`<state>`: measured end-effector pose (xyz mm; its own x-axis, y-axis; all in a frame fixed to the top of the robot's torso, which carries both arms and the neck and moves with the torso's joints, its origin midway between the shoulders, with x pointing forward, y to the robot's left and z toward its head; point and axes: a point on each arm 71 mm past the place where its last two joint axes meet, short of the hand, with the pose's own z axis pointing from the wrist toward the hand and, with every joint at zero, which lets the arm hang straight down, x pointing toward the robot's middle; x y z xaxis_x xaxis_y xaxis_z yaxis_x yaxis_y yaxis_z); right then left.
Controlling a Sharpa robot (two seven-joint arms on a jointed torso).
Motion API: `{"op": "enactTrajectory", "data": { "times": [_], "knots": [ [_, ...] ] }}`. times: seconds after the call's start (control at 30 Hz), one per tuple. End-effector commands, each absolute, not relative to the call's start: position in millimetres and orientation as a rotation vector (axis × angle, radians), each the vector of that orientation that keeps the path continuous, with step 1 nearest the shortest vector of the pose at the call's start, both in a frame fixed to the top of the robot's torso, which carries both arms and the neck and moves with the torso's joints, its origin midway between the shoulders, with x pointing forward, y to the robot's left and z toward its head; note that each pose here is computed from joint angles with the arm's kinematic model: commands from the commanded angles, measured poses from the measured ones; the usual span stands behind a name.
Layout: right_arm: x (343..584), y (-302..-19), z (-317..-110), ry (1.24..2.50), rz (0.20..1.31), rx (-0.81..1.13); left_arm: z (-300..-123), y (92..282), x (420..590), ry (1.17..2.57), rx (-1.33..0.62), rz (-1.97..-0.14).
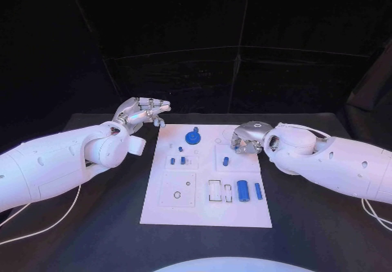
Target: Assemble the parts on the task board
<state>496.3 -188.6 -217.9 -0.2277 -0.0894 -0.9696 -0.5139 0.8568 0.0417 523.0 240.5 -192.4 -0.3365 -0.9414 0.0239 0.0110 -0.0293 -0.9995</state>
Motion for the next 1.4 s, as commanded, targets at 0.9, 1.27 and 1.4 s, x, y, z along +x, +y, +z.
{"op": "enactTrajectory", "data": {
  "times": [0.9, 1.27, 1.4],
  "knots": [
    [481.0, -200.2, -199.2, 1.607, 0.520, -0.343, -190.5, 242.2, 523.3, 1.416, -1.037, -1.497],
    [462.6, -189.8, -186.1, 1.556, 0.648, -0.293, -190.5, 242.1, 522.7, 1.418, -1.038, -1.497],
    [451.3, -170.9, -180.9, 1.550, 0.722, -0.299, -190.4, 240.6, 522.2, 1.422, -1.037, -1.503]
  ]
}}
